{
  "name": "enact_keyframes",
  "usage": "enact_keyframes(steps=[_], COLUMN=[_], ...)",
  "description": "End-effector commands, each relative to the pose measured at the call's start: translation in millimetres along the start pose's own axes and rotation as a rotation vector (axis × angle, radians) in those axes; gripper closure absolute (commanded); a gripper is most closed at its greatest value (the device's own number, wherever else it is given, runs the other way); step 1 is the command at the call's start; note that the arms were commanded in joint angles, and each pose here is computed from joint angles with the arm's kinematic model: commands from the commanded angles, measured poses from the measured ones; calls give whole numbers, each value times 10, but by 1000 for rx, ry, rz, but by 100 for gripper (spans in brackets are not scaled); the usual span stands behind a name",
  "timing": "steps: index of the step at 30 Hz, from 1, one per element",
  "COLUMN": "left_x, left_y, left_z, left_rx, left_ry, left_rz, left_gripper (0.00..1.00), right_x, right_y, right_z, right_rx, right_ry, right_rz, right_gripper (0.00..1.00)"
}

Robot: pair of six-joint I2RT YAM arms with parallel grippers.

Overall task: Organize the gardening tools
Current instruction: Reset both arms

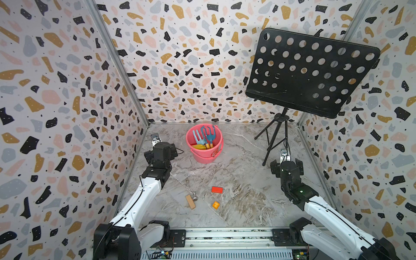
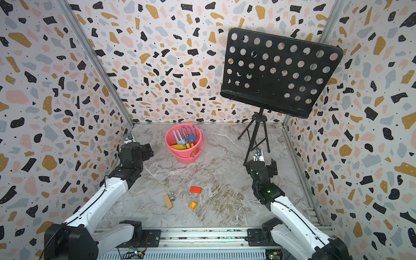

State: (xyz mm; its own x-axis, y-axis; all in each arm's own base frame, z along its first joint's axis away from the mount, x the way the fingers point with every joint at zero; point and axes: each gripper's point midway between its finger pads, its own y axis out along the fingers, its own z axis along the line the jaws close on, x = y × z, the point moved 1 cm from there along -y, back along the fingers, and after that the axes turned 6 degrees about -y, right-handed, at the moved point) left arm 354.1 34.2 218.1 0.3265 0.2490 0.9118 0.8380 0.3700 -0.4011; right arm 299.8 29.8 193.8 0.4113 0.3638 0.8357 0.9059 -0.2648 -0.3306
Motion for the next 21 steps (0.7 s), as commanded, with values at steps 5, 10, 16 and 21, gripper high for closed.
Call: enact_keyframes(steps=[5, 10, 16, 21], left_x=[-89, -201, -350, -423], left_y=[7, 48, 143, 213], left_z=[81, -5, -83, -177], left_rx=[-10, -87, -153, -239], left_ry=[-9, 18, 46, 26], left_rz=[-60, -71, -68, -91], left_gripper=[1, 1, 1, 1], right_x=[-39, -216, -261, -271], right_y=[166, 296, 368, 476], right_z=[47, 17, -67, -126], right_rx=[4, 21, 45, 63], right_ry=[-5, 17, 71, 145], right_rz=[-28, -6, -32, -70], right_gripper=[0, 0, 0, 0])
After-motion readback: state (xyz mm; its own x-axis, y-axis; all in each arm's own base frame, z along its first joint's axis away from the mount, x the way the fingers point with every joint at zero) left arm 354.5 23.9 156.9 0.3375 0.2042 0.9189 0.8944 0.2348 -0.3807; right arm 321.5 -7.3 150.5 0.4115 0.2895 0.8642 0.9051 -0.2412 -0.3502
